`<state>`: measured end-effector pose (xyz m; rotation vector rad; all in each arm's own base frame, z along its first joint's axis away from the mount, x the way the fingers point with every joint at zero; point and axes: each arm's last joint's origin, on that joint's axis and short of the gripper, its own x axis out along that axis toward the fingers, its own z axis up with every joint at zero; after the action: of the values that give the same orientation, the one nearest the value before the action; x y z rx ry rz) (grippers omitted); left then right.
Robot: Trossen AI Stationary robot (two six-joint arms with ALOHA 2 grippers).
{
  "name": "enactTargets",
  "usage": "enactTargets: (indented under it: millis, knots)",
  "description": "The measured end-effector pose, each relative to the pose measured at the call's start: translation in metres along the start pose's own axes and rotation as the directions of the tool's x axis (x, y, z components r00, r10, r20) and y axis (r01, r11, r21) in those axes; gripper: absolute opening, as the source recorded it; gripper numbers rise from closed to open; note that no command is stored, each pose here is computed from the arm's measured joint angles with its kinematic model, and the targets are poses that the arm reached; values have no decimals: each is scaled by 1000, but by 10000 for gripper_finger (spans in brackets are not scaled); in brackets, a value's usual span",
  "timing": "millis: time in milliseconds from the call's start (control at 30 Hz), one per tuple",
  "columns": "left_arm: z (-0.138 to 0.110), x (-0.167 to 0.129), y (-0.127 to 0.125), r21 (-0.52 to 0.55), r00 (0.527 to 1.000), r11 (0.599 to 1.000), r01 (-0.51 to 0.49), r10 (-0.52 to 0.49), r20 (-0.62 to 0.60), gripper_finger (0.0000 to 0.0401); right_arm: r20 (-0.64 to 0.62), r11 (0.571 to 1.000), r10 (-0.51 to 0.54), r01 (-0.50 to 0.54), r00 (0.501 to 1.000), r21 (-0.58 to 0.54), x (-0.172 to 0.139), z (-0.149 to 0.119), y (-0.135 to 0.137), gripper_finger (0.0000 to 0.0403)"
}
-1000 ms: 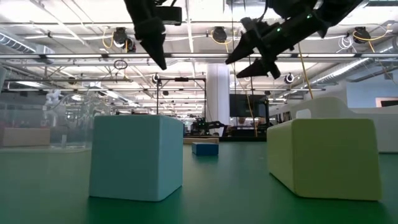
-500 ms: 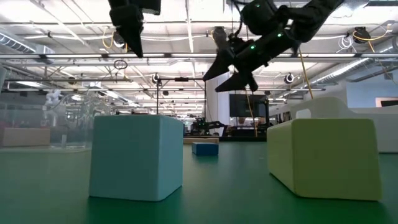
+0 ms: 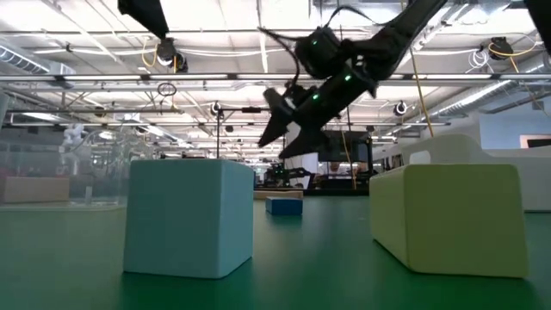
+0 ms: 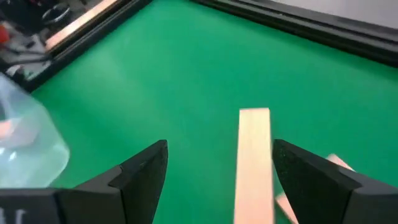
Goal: Sort & place blocks by color
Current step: Put the top middle brown block into the transparent bin
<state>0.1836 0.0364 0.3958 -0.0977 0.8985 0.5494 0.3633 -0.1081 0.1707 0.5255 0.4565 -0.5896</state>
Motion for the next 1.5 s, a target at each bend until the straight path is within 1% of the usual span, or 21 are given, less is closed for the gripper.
enactTargets:
  millis: [67,133,267,367,533,667,733,833,933,1033,1133,1200,1333,1400,1500]
  knots:
    - [-4,-9,3,-32,999,999,10,-9,31,157,-25,1000,-20,20,999,14,7,-3,-3,279]
    - [-8,-18,7,-58,998,998,21,-18,59,157,-23,1000,-20,21,1000,17,14,-4,-3,279]
    - [-14,-30,12,-85,995,996,34,-26,99,157,-51,999,-36,36,998,8,25,-11,-6,279]
    - [-18,-37,14,-95,992,995,40,-28,124,157,-55,999,-41,40,998,-32,32,-16,-9,279]
    - [-21,-43,17,-108,989,994,31,-16,144,157,-74,994,-55,48,996,-97,42,-27,-13,279]
    - [-22,-43,17,-113,990,993,31,-15,143,157,-74,992,-60,52,995,-113,45,-28,-16,279]
    - [-22,-43,17,-113,990,993,31,-14,143,157,-85,989,-70,58,994,-137,46,-29,-19,279]
    - [-22,-43,17,-113,990,993,31,-14,143,157,-108,978,-38,15,993,-208,47,-29,-20,279]
    - [-22,-43,17,-112,990,993,30,-14,142,157,-142,956,-14,-29,990,-293,50,-34,-21,279]
    - [-22,-43,17,-112,990,993,30,-13,142,157,-178,935,9,-71,984,-347,50,-36,-21,279]
    - [-22,-43,17,-113,990,993,29,-13,142,157,-220,918,-7,-80,976,-387,49,-39,-23,279]
    - [-22,-43,17,-112,990,993,29,-13,142,157,-245,922,-24,-73,969,-380,48,-41,-24,279]
    - [-22,-43,17,-112,990,993,29,-12,143,157,-268,942,-38,-55,963,-330,47,-43,-25,272]
    - [-22,-43,17,-110,990,993,29,-13,142,157,-270,943,-38,-54,962,-327,47,-44,-24,258]
    - [-22,-43,17,-107,990,994,28,-13,142,157,-276,942,-40,-56,960,-332,46,-46,-22,223]
